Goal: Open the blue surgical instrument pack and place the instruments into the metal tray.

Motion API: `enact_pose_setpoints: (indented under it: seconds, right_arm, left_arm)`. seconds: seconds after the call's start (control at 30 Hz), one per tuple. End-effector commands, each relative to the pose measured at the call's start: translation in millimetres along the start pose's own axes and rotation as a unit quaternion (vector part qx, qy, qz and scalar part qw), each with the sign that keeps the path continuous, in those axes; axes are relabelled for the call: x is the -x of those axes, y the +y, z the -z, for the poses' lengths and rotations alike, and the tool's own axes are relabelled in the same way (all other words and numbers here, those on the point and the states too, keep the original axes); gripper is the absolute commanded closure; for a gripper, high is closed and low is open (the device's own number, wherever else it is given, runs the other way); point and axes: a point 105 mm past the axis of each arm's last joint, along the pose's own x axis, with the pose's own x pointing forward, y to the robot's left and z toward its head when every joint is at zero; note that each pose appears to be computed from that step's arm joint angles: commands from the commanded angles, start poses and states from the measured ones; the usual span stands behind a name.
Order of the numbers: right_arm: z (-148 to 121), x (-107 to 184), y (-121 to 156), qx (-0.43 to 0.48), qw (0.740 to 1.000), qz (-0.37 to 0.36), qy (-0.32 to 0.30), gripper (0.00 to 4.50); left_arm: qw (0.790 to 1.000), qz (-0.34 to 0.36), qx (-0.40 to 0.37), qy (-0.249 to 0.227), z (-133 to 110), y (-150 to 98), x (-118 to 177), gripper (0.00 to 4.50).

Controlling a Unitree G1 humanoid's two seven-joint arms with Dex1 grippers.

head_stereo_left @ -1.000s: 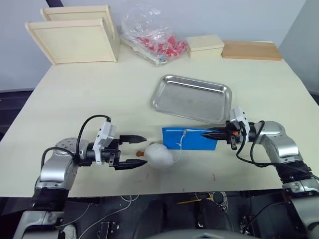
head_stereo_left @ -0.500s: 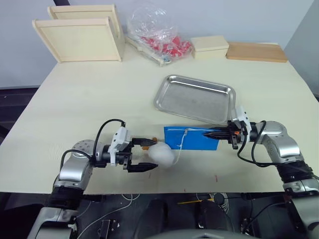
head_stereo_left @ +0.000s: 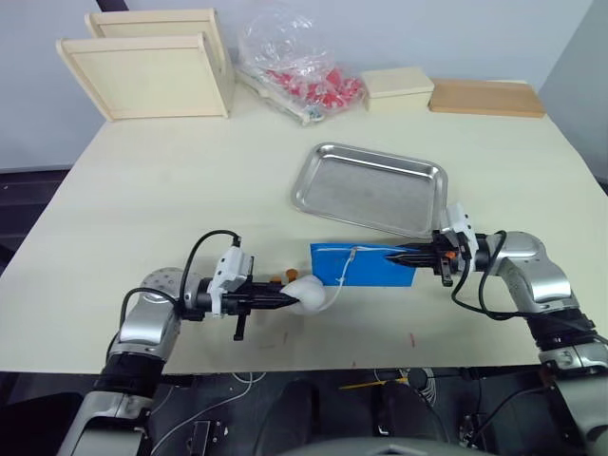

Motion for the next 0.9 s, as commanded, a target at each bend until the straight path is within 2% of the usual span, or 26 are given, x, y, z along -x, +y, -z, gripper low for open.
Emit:
enact_pose_setpoints:
  seconds: [0.03, 0.2, 0.37, 0.7, 0.9]
  right_arm:
    - [1.4, 5.2, 1.3, 0.002, 1.0, 0.004, 0.009, 4.5]
    - [3.1, 7.2, 1.8, 0.001, 1.0, 0.004, 0.01, 4.5]
    - [3.2, 7.9, 1.4, 0.002, 1.0, 0.006, 0.01, 4.5]
    - [3.7, 5.4, 0.2, 0.002, 1.0, 0.003, 0.007, 4.5]
    - [4.2, 4.6, -1.1, 0.004, 1.0, 0.005, 0.004, 4.5]
  left_arm:
    - [0.999, -0.031, -0.017, -0.035, -26.7, 0.7, 16.7, 4.48]
    - [0.995, -0.082, -0.02, -0.062, -43.2, -2.5, 36.9, 4.48]
    - [0.981, -0.174, -0.023, -0.08, -55.5, 3.0, 64.6, 4.48]
    - [0.948, -0.316, -0.025, -0.039, -34.8, 11.2, 107.8, 4.48]
    - [0.917, -0.399, -0.01, -0.003, -17.3, 24.0, 123.6, 4.48]
